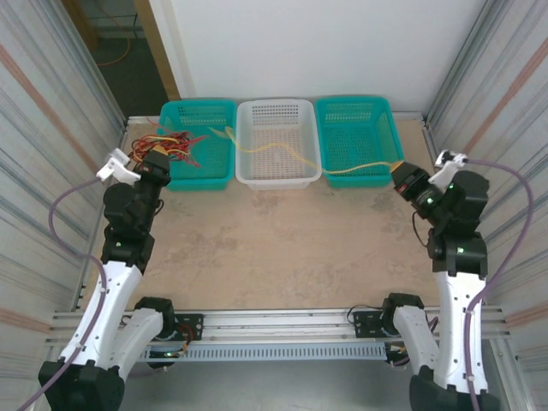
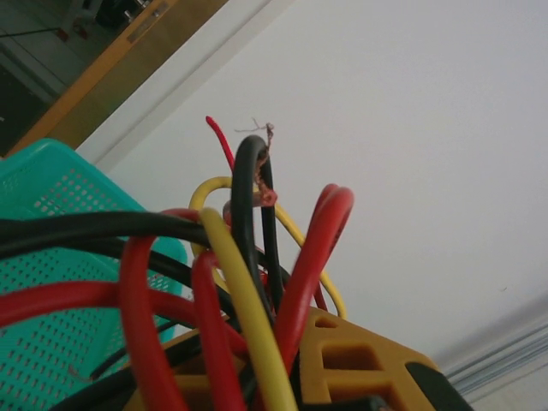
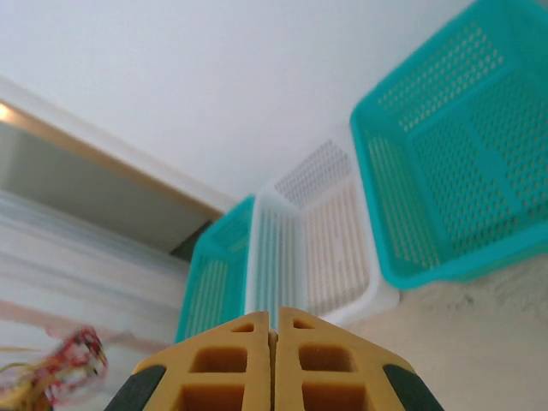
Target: Untangle the cables
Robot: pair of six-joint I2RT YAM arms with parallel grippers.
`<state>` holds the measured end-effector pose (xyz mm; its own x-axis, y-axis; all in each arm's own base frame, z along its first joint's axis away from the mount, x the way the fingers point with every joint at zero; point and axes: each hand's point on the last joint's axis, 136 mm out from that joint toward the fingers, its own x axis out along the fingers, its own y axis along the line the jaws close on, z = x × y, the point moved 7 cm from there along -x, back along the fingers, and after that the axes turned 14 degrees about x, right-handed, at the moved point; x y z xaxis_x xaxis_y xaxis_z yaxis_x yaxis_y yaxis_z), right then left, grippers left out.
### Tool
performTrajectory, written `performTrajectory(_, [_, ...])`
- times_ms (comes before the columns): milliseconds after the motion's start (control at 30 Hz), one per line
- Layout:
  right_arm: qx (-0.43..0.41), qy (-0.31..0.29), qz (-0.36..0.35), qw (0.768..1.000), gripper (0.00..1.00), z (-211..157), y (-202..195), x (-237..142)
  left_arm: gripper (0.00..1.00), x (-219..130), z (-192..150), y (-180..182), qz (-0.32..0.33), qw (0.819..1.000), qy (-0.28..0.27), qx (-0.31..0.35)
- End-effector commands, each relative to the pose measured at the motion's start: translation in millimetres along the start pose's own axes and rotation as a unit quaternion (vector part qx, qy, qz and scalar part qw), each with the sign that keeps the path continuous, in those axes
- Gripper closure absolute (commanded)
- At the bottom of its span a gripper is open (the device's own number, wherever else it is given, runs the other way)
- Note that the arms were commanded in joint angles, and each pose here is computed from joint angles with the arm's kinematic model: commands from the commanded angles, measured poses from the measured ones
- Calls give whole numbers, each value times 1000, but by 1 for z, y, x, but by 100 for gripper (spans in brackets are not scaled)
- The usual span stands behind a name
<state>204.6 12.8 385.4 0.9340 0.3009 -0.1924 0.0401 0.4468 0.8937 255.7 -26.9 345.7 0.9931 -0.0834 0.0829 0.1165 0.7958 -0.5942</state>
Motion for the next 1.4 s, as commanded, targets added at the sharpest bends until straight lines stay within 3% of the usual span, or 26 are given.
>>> performTrajectory(0, [-7,-21,23,999,100,24,21,-10,100,-7,-23,12,4,999,32,4])
performTrajectory(200, [-20,-53,9,998,100,50,38,-10,100,-24,-63,-2,-85,989,120,10])
performTrajectory(367, [-31,-67,2,997,100,57,45,-11,100,-42,-101,-31,-180,959,214,47])
performTrajectory(633, [-35,-55,1,998,100,48,44,-8,100,-51,-172,-29,-162,932,315,80])
performTrajectory(667, [-37,-55,1,998,100,47,44,-8,97,-50,-178,-28,-156,929,325,80])
performTrajectory(700, [-40,-53,-1,998,100,46,44,-8,87,-50,-185,-29,-153,925,338,80])
performTrajectory(800, [-44,-49,-3,998,100,42,44,-6,43,-52,-202,-33,-156,909,378,78])
performTrajectory(833, [-47,-47,-3,998,100,41,45,-6,12,-54,-207,-36,-164,900,395,88])
performTrajectory(867, [-49,-47,-4,998,100,40,45,-6,2,-56,-209,-37,-169,890,410,102])
performTrajectory(1033, [-61,-51,-28,996,100,41,45,-3,1,-71,-190,-33,-140,858,454,197])
performTrajectory(1200, [-55,-54,-42,996,100,41,42,5,1,-79,-139,-34,-88,852,431,284])
performTrajectory(1367, [-64,-41,-30,997,100,30,49,15,1,-80,-102,-52,-98,852,427,286])
